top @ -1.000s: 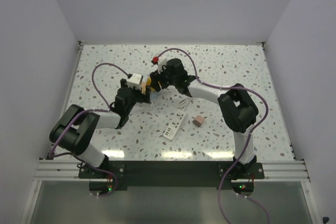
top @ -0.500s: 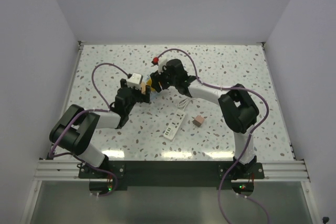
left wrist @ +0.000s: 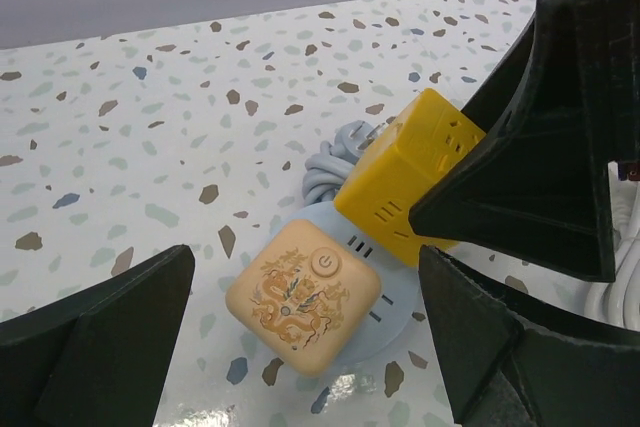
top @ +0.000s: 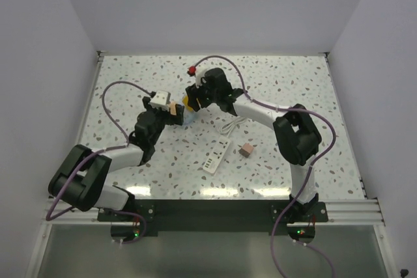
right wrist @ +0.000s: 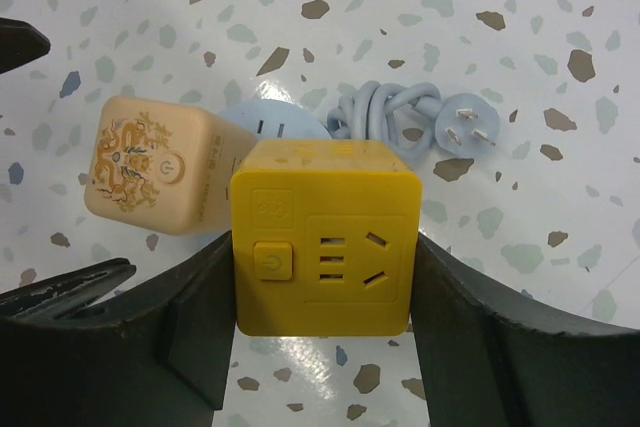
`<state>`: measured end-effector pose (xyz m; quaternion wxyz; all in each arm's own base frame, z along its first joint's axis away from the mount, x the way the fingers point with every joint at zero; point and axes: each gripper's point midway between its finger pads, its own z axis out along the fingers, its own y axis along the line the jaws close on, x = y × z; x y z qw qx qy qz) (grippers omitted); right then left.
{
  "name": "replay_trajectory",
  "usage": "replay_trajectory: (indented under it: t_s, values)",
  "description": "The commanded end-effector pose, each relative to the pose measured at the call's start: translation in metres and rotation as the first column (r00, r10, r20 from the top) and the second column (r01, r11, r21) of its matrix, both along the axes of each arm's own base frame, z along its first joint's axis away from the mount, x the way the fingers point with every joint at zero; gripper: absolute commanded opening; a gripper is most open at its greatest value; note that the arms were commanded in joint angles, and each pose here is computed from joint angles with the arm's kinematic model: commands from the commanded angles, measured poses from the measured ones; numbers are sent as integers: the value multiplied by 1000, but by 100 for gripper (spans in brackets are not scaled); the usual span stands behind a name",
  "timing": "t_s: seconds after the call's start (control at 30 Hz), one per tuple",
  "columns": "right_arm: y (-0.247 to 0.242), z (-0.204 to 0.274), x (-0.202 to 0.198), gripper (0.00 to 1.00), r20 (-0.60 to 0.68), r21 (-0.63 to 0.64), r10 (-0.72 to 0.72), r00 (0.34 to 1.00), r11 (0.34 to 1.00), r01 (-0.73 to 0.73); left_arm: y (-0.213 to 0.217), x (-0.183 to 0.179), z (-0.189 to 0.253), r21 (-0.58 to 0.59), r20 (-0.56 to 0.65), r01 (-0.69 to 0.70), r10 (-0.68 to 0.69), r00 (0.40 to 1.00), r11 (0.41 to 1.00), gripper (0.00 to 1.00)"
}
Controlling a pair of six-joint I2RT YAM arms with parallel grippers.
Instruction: Insert the plug
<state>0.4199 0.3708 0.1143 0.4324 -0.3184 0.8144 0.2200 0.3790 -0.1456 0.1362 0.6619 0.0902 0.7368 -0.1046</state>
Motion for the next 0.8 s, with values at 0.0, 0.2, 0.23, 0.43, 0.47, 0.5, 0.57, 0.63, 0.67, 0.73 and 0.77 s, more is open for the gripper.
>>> replay_trajectory:
  t_s: [0.0,0.2,0.23,0.43,0.47,0.5,0.57,0.63,0.67,0.73,0.77]
  values:
    - [4,60,8,0,63,66,-14,998,998,10,11,-1,21,-71,68,-40,44,997,997,100]
    - [4,65,3,0,7,18,17,1000,1000,-17,37,-5,21,-145,42,-112,119,992,983,100]
    - [3,65,3,0,-5,9,18,1000,1000,-18,42,-5,25,-160,45,-113,121,992,981,100]
    - [5,62,-9,0,-67,-61,67,995,996,-71,46,-5,19,-193,13,-84,88,996,978,100]
    - [5,61,-10,0,-66,-77,71,995,994,-77,46,-5,19,-196,12,-81,85,996,977,100]
    - [5,56,-12,0,-79,-94,75,994,992,-82,46,-4,18,-200,9,-76,79,997,977,100]
    - [11,49,-16,0,-89,-114,88,992,989,-98,45,-4,16,-203,2,-60,61,998,977,100]
    - [13,38,-16,0,-111,-128,91,990,986,-105,42,-4,16,-207,2,-36,37,999,978,100]
    - [15,34,-17,0,-121,-132,94,988,985,-110,41,-5,16,-207,0,-32,32,999,978,100]
    - [18,27,-17,0,-132,-137,98,986,984,-117,41,-5,16,-208,0,-32,32,999,978,100]
    - [18,25,-16,0,-134,-137,98,986,984,-116,41,-5,16,-207,0,-32,32,999,978,100]
